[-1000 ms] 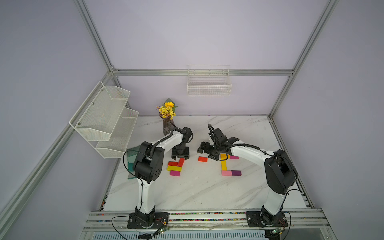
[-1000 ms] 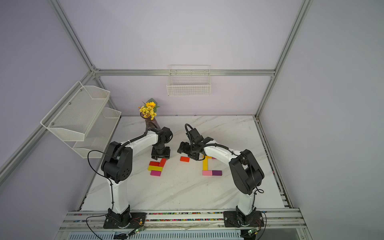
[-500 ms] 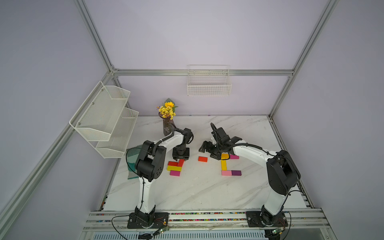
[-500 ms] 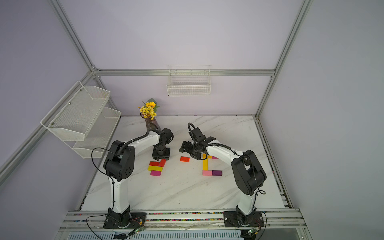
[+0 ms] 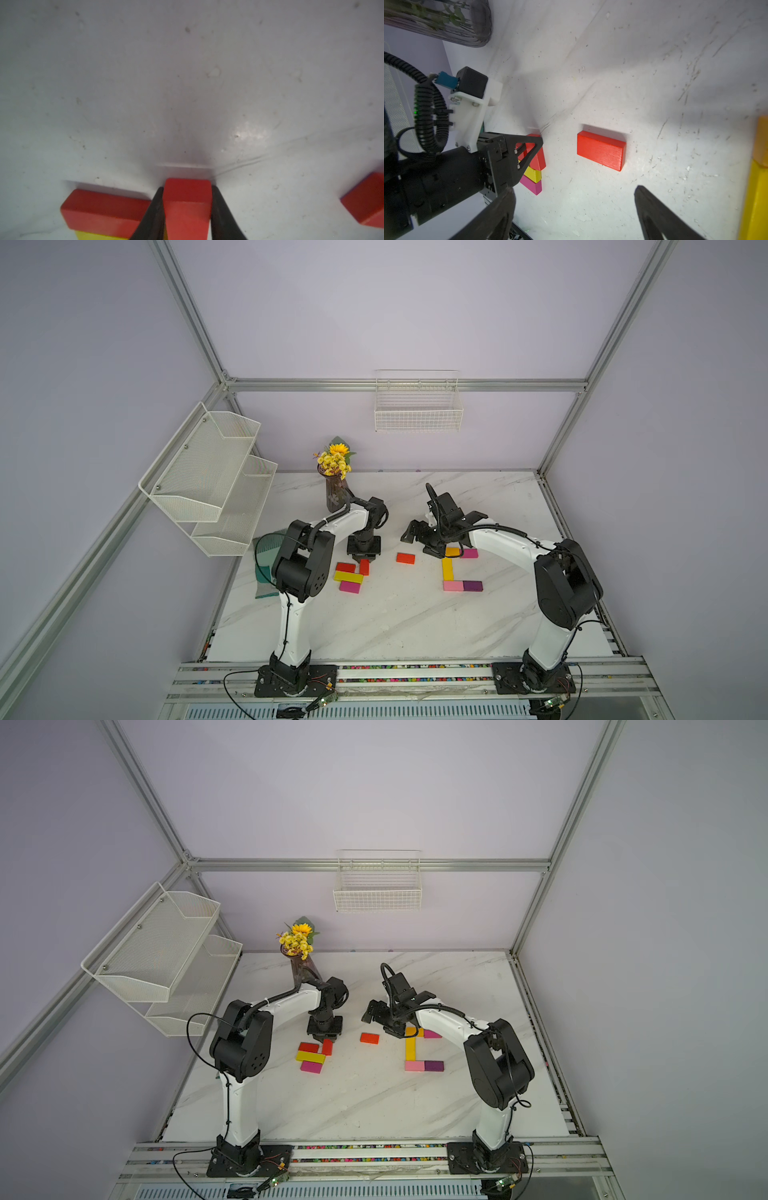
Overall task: Assemble the letter c with building blocks
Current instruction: Pick up the building block from the center of the board, then assemble the building block at the center of the board.
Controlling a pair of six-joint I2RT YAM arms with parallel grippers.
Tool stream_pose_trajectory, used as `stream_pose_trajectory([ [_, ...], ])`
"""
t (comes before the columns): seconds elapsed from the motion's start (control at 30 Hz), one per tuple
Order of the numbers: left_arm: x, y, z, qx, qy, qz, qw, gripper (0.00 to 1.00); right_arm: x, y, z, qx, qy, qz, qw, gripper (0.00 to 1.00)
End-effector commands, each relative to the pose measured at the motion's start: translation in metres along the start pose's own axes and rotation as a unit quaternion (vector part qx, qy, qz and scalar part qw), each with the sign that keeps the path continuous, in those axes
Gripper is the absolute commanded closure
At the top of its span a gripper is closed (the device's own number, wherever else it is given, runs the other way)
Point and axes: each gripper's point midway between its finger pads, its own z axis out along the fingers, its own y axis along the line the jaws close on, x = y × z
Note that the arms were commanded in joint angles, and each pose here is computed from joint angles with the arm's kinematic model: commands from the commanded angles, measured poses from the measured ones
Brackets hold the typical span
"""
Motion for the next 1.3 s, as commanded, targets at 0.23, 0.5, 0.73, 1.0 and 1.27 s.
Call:
stream_pose_trajectory([
  [0.23,-0.022,-0.033,-0.037,0.085,-0.031,-0.100,0.991,0.88,-0.004,0.010,-0.016,-0.023,0.005,-0.014,1.000,0.09],
  [0.5,-0.027,-0.038,-0.040,0.129,-0.042,-0.294,0.946,0.88,-0.007,0.011,-0.015,-0.033,0.011,-0.023,0.999,0.09],
  [0.73,-0.022,-0.031,-0.029,0.145,-0.047,-0.455,0.877,0.87,-0.005,0.006,-0.011,-0.032,0.019,-0.030,0.999,0.09],
  [1.0,-0.032,-0.036,-0.024,0.146,-0.039,-0.530,0.835,0.86,-0.005,0.002,-0.009,-0.027,0.020,-0.031,0.999,0.09],
  [1.27,-0.032,-0.047,-0.007,0.146,-0.008,-0.558,0.817,0.80,-0.006,-0.001,-0.006,-0.024,0.027,-0.028,0.999,0.09],
])
